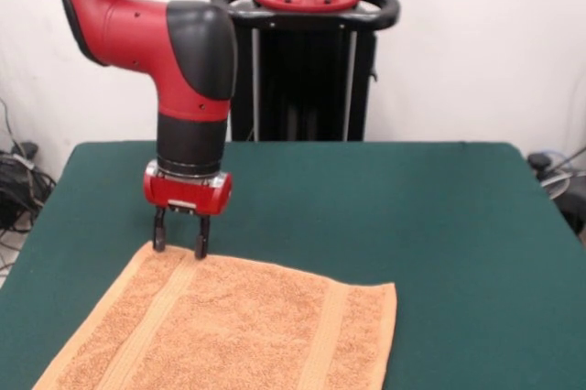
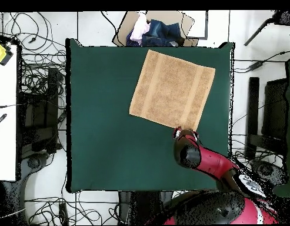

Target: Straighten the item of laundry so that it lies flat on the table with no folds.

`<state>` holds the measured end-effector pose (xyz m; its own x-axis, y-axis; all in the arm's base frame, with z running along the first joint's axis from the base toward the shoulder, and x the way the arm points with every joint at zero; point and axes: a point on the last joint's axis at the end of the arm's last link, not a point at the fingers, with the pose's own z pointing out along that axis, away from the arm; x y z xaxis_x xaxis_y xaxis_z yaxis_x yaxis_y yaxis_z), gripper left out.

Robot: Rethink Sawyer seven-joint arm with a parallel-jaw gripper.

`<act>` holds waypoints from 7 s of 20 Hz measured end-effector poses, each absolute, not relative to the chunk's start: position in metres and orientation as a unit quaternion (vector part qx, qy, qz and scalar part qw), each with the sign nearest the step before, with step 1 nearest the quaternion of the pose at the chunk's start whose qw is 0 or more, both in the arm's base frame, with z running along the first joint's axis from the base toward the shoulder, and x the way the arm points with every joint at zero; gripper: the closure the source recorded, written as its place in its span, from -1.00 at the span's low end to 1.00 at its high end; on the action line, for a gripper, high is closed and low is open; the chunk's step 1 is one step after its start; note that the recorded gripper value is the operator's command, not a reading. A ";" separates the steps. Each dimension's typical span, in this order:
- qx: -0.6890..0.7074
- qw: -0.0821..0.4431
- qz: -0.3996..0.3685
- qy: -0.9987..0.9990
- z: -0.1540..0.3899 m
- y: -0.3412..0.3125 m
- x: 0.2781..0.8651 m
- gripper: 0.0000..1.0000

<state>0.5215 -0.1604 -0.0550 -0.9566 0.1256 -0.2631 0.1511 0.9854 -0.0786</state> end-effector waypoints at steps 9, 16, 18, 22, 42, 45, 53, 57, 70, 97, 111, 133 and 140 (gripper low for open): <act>0.060 0.145 -0.049 0.986 -0.060 -0.161 0.521 -1.00; 0.004 0.193 -0.057 0.979 -0.065 -0.162 0.512 -1.00; -0.004 0.204 -0.058 0.977 -0.066 -0.162 0.510 -1.00; -0.036 0.249 -0.060 0.966 -0.071 -0.164 0.500 -1.00; -0.045 0.394 -0.043 0.917 -0.094 -0.172 0.467 -1.00; -0.043 0.393 -0.041 0.917 -0.094 -0.172 0.468 -1.00; -0.033 0.295 -0.047 0.954 -0.075 -0.168 0.489 -1.00; -0.001 0.176 -0.041 0.983 -0.050 -0.169 0.506 -1.00; 0.050 0.043 -0.041 0.997 0.055 -0.191 0.536 -1.00; 0.011 0.121 -0.037 0.992 0.001 -0.144 0.582 -1.00; 0.007 0.145 -0.050 0.988 0.040 -0.135 0.607 -1.00; 0.005 0.106 -0.027 0.994 -0.020 -0.112 0.613 -1.00; -0.007 0.101 -0.023 0.995 -0.033 -0.096 0.615 -1.00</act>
<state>0.6153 -0.0962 -0.0328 -0.9794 -0.0184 -0.2012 -0.0092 0.9989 -0.0464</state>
